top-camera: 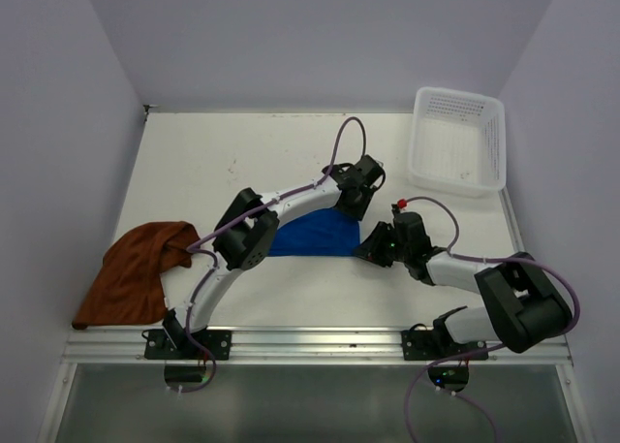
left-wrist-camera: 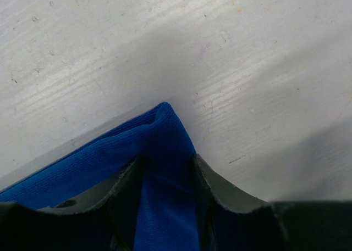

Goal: Roll the towels
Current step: Roll the towel

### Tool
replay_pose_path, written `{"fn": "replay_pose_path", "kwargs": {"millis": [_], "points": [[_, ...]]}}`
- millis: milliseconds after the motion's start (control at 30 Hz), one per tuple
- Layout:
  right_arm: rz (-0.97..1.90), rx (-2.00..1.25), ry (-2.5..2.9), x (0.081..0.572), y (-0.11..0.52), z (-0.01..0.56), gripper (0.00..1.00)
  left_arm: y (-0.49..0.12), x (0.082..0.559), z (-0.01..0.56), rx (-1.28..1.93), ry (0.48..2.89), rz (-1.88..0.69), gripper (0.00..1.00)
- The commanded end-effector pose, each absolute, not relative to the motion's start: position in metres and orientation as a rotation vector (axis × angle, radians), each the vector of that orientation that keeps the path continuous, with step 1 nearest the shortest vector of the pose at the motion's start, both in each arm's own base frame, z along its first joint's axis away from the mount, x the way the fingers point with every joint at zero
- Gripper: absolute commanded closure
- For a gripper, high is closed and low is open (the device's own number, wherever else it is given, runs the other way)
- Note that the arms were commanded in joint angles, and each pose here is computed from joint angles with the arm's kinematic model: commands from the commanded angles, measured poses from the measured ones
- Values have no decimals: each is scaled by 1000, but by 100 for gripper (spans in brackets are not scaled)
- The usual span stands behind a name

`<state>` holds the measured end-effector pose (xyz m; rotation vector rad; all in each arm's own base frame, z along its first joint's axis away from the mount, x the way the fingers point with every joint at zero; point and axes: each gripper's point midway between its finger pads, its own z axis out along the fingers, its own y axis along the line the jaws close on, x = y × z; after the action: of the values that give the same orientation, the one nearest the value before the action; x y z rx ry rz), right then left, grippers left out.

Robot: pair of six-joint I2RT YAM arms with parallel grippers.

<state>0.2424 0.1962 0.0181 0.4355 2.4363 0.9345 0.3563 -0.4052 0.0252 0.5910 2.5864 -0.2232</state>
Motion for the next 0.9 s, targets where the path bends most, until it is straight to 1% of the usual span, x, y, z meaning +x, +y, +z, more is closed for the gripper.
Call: {"fn": "replay_pose_path", "kwargs": {"millis": [0,200,267,333,367,533,600,867], "points": [[810,392,2519,233,184,3,77,-390,352,6,610,2631,-146,57],[803,357,2529,231,183,0,80,-392,353,9,602,2636,-154,57],[808,350,2527,230,183,0,82,-396,357,21,579,2621,-166,56],[817,347,2526,230,184,0,89,-402,362,38,547,2592,-201,56],[820,338,2524,231,185,0,90,-405,364,46,531,2578,-220,56],[830,324,2536,229,187,-1,92,-419,372,79,477,2503,-324,54],[827,326,2535,229,186,-1,92,-421,376,82,469,2487,-321,53],[824,320,2531,231,186,1,93,-422,375,55,484,2533,-298,53]]}}
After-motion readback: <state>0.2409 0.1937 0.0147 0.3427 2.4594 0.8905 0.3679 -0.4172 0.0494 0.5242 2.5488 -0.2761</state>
